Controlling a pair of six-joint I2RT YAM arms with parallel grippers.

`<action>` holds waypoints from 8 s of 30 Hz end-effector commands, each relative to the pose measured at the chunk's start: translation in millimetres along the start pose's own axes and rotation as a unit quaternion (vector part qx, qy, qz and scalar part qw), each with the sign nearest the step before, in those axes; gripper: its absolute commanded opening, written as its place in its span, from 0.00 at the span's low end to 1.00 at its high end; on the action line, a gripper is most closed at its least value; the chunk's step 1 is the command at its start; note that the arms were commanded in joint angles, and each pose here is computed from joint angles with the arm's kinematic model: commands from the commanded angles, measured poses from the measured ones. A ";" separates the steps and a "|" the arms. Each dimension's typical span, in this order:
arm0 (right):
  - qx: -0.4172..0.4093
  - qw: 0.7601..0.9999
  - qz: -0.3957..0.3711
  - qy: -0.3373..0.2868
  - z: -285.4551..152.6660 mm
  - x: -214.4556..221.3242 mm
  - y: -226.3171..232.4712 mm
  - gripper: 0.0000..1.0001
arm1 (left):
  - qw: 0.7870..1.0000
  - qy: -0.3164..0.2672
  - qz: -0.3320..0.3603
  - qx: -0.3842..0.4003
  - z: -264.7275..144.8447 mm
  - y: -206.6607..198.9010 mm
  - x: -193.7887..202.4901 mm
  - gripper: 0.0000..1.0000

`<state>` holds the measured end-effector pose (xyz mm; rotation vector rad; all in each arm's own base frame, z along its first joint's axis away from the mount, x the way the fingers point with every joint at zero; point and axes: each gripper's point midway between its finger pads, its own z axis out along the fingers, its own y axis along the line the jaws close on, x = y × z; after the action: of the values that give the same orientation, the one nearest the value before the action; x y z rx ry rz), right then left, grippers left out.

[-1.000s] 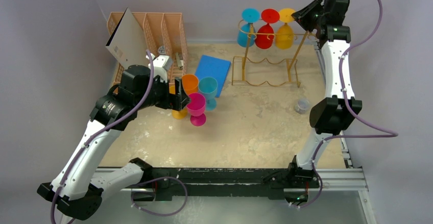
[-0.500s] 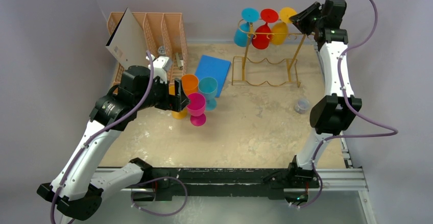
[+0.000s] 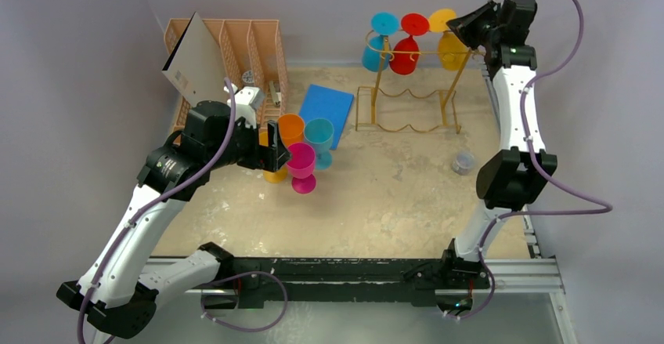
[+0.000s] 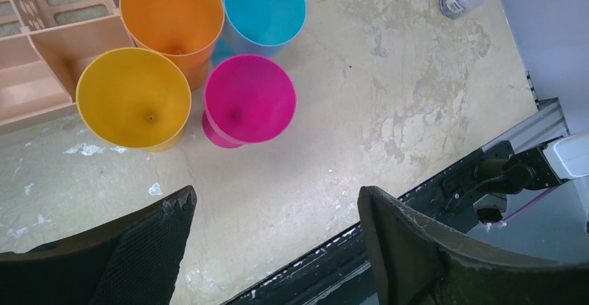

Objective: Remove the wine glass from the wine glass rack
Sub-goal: Pick up the wine glass from the wine rack, then place the wine glass at the center of the board.

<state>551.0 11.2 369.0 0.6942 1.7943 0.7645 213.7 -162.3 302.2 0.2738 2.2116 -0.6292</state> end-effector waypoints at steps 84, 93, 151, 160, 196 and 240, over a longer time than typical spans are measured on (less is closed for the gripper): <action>0.044 0.956 -0.214 -0.195 -66.2 -84.9 11.2 0.00 | 1.000 -0.001 -0.005 0.006 3.4 0.3 3.9 0.85; 0.086 0.947 -0.220 -0.219 -92.9 -86.3 -2.7 0.00 | 1.000 0.001 -0.004 0.009 4.5 -0.6 3.9 0.84; -0.203 0.943 -0.115 0.238 -243.6 252.3 19.0 0.00 | 0.980 0.009 -0.023 0.199 28.5 -63.6 -2.0 0.81; -0.328 0.889 -0.135 0.290 -258.1 282.4 63.1 0.00 | 0.961 0.012 -0.028 0.277 34.5 -88.9 -9.3 0.78; -0.420 0.814 -0.158 0.369 -279.1 324.5 76.4 0.00 | 0.938 -0.001 -0.018 0.347 54.8 -142.2 -17.3 0.22; -0.400 0.847 -0.019 0.350 -273.3 317.6 87.9 0.21 | 0.909 -0.047 0.001 0.415 52.6 -166.0 -35.8 0.00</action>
<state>193.8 254.1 309.3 -0.2553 1.9489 1.7238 212.6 -328.1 342.1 0.6185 1.8141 -1.5036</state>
